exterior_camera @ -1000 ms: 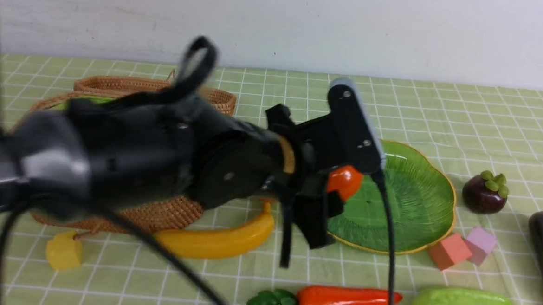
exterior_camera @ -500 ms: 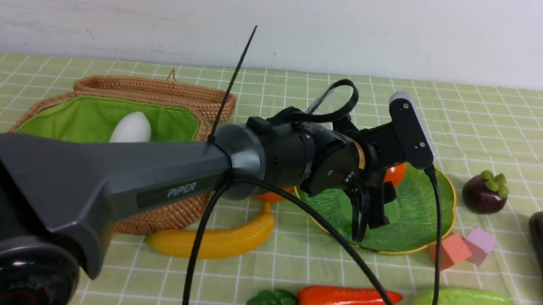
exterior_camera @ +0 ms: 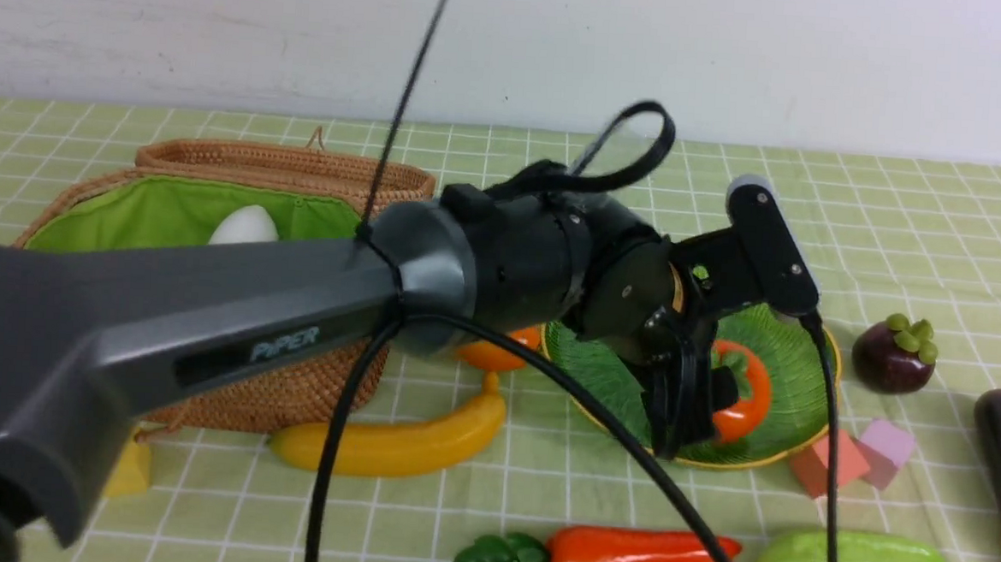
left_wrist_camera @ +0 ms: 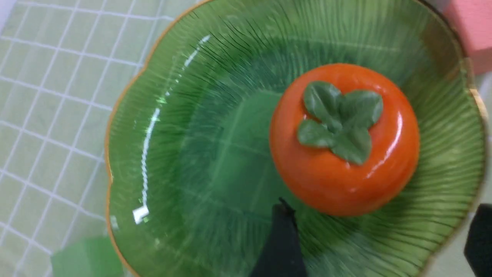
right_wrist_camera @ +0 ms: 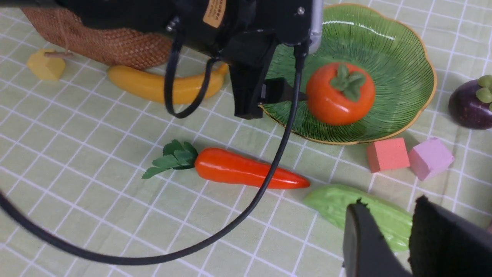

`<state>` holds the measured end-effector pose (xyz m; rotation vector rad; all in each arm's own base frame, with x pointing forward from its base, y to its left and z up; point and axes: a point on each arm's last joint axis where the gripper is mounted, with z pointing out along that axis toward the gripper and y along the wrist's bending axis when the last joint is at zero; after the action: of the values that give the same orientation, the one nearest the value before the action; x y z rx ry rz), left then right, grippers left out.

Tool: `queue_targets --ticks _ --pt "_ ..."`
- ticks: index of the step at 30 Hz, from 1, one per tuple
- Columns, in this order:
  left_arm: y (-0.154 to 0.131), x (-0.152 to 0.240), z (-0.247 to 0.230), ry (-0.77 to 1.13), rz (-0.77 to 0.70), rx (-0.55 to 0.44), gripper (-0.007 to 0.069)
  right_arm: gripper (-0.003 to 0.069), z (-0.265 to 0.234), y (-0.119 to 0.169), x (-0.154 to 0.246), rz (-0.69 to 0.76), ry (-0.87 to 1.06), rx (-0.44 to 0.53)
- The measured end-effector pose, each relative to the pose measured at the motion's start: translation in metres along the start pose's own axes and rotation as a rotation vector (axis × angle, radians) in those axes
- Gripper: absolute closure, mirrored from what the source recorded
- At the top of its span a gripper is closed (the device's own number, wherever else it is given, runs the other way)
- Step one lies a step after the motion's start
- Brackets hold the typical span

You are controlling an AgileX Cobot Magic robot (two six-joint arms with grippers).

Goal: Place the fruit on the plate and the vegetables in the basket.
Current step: Use the left arm to grab a banana and put it into the right plate

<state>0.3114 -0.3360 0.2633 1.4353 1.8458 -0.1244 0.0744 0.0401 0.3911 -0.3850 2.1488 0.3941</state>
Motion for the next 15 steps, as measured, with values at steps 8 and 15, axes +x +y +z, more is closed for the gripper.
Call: queue_targets --ticks 8,15 --pt "0.001 -0.007 -0.11 0.165 -0.242 0.055 0.0615 0.0463 -0.001 0.012 0.007 -0.011 0.077 -0.128" --pt "-0.007 0.028 -0.136 0.358 -0.218 0.04 0.0638 0.0463 -0.006 0.033 0.002 -0.185 -0.006 -0.371"
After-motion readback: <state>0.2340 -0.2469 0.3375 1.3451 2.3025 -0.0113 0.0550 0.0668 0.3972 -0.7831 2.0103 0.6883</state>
